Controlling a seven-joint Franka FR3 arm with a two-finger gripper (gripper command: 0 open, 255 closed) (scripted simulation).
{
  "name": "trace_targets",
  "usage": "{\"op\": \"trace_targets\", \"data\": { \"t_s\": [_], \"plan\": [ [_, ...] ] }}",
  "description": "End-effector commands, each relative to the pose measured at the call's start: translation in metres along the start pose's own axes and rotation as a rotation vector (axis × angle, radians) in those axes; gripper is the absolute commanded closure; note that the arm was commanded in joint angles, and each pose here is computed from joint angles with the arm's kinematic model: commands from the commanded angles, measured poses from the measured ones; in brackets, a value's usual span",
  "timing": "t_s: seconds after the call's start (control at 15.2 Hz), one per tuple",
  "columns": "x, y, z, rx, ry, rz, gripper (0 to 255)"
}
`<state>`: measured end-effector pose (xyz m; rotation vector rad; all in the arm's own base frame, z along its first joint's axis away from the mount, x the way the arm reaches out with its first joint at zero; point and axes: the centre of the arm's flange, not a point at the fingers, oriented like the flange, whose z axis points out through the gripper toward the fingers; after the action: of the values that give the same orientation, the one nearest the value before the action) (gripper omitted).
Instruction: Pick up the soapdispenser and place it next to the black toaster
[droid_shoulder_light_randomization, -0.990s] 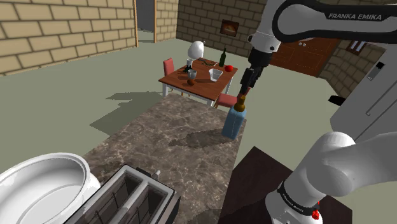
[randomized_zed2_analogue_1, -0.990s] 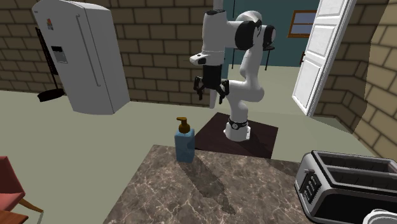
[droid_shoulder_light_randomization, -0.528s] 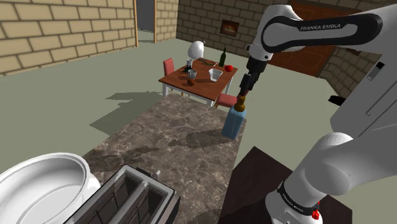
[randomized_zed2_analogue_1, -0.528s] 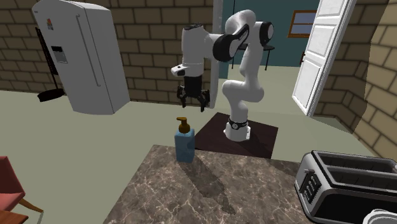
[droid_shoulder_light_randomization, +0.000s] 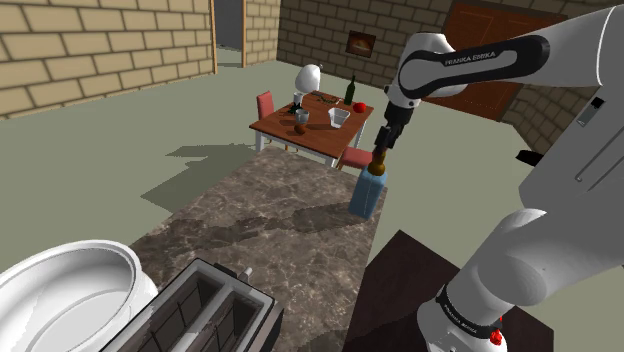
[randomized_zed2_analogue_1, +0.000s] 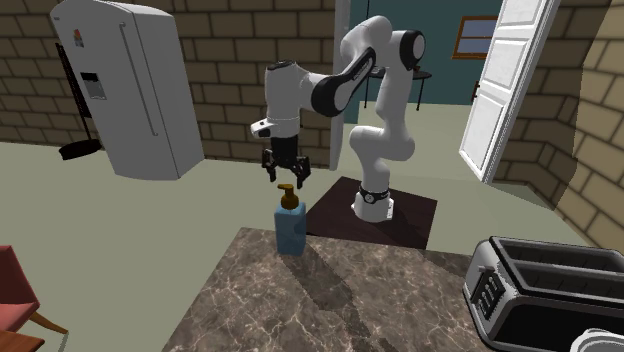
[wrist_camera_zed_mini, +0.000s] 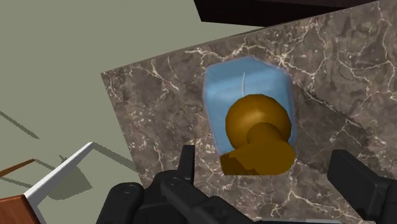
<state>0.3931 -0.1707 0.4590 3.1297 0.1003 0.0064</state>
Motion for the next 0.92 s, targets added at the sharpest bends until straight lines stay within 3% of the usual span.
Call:
{"op": "trace_targets", "data": {
  "t_s": [0.0,0.2,0.66,0.73,0.86],
  "plan": [
    [-0.001,0.001,0.011,0.0,0.0,0.0,0],
    [-0.001,0.001,0.024,0.0,0.0,0.0,0],
    [-0.001,0.001,0.024,0.0,0.0,0.0,0],
    [-0.001,0.001,0.024,0.0,0.0,0.0,255],
    [-0.001,0.001,0.024,0.0,0.0,0.0,255]
  ]
}}
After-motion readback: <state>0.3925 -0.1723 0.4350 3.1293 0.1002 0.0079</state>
